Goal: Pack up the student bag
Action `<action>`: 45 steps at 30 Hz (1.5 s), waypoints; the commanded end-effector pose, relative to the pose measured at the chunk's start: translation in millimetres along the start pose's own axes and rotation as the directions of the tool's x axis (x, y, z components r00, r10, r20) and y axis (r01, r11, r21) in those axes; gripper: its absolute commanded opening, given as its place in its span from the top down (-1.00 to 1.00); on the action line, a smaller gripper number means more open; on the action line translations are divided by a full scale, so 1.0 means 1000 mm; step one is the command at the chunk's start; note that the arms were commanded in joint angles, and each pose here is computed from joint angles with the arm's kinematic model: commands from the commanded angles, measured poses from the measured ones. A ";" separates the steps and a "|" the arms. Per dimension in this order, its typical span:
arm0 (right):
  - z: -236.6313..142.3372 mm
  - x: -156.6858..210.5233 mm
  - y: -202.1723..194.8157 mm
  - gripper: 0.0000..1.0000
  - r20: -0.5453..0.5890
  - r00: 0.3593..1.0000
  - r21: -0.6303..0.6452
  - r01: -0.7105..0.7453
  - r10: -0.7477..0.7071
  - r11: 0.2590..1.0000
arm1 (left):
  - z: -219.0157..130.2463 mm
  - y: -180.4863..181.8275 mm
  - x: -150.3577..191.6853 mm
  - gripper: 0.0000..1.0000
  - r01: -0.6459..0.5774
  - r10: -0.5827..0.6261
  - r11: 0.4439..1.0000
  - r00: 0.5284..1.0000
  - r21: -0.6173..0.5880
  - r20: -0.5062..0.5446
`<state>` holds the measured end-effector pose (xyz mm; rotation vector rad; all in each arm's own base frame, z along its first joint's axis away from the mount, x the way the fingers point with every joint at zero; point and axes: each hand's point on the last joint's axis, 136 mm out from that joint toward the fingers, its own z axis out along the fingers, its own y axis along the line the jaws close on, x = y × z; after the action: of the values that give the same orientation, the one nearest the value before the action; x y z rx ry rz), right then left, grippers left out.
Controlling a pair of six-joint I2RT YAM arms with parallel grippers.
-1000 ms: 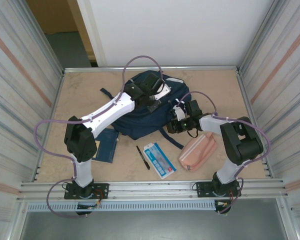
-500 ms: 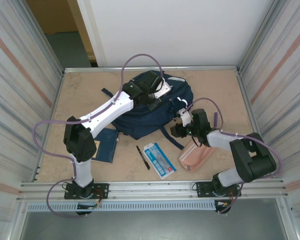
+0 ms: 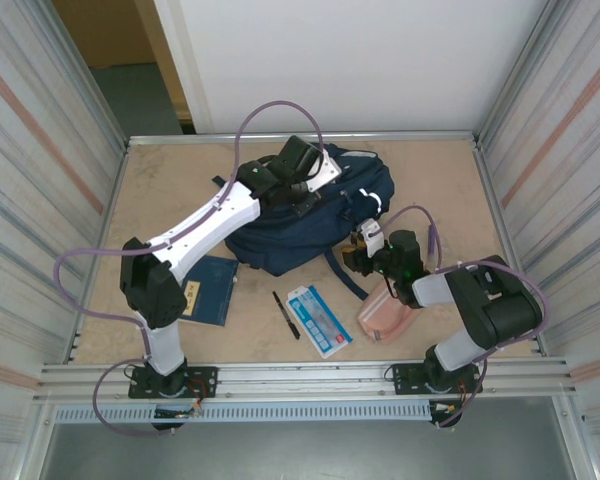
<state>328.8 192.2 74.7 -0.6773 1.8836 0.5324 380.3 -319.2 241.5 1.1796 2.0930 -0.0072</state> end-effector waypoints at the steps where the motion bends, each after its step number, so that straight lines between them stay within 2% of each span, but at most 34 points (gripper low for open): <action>1: 0.006 -0.015 0.003 0.45 0.073 0.993 0.001 0.098 -0.098 0.995 | -0.053 0.022 -0.042 1.00 0.003 0.009 0.998 0.981 -0.062 0.191; 7: 0.000 -0.015 0.017 0.90 0.100 0.984 -0.046 0.149 -0.144 0.988 | -0.054 0.020 -0.042 1.00 0.005 0.005 0.999 0.980 -0.052 0.198; 10: -0.007 -0.015 0.023 1.00 0.108 0.983 -0.067 0.155 -0.147 0.986 | -0.052 0.020 -0.041 1.00 0.011 0.000 0.999 0.981 -0.052 0.195; 14: -0.017 -0.017 0.031 1.00 0.114 0.982 -0.095 0.160 -0.149 0.983 | -0.045 0.018 -0.039 1.00 0.009 0.000 0.999 0.983 -0.047 0.185; 15: -0.018 -0.017 0.034 0.96 0.109 0.983 -0.109 0.160 -0.148 0.981 | -0.046 0.017 -0.039 1.00 0.010 -0.002 0.999 0.983 -0.043 0.186; 17: -0.019 -0.016 0.037 0.69 0.102 0.984 -0.132 0.160 -0.147 0.978 | -0.047 0.016 -0.039 1.00 0.015 -0.008 0.999 0.982 -0.034 0.189; 20: -0.018 -0.012 0.036 0.13 0.089 0.987 -0.126 0.142 -0.132 0.982 | -0.050 0.012 -0.038 1.00 0.020 -0.016 1.000 0.981 -0.016 0.192; 30: -0.016 -0.022 -0.012 0.05 0.102 0.994 0.035 -0.041 0.037 0.999 | -0.053 0.001 -0.026 1.00 0.029 -0.034 0.999 0.985 0.034 0.171; 34: -0.016 -0.024 -0.014 0.06 0.103 0.994 0.033 -0.050 0.046 0.998 | -0.056 -0.001 -0.026 1.00 0.035 -0.042 0.998 0.983 0.043 0.178; 38: -0.015 -0.023 0.006 0.21 0.093 0.996 -0.065 0.020 -0.013 0.998 | -0.052 -0.006 -0.024 1.00 0.044 -0.054 0.997 0.984 0.060 0.170; 43: -0.019 -0.020 0.021 0.76 0.097 0.994 -0.143 0.062 -0.048 0.988 | -0.050 -0.007 -0.025 1.00 0.051 -0.062 0.997 0.984 0.064 0.170; 45: -0.019 -0.019 0.022 0.90 0.096 0.994 -0.148 0.067 -0.054 0.987 | -0.050 -0.007 -0.025 1.00 0.053 -0.064 0.996 0.983 0.066 0.171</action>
<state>313.2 192.5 93.9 -0.7311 1.7918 0.6273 356.8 -319.6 232.7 1.2072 2.1218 -0.1187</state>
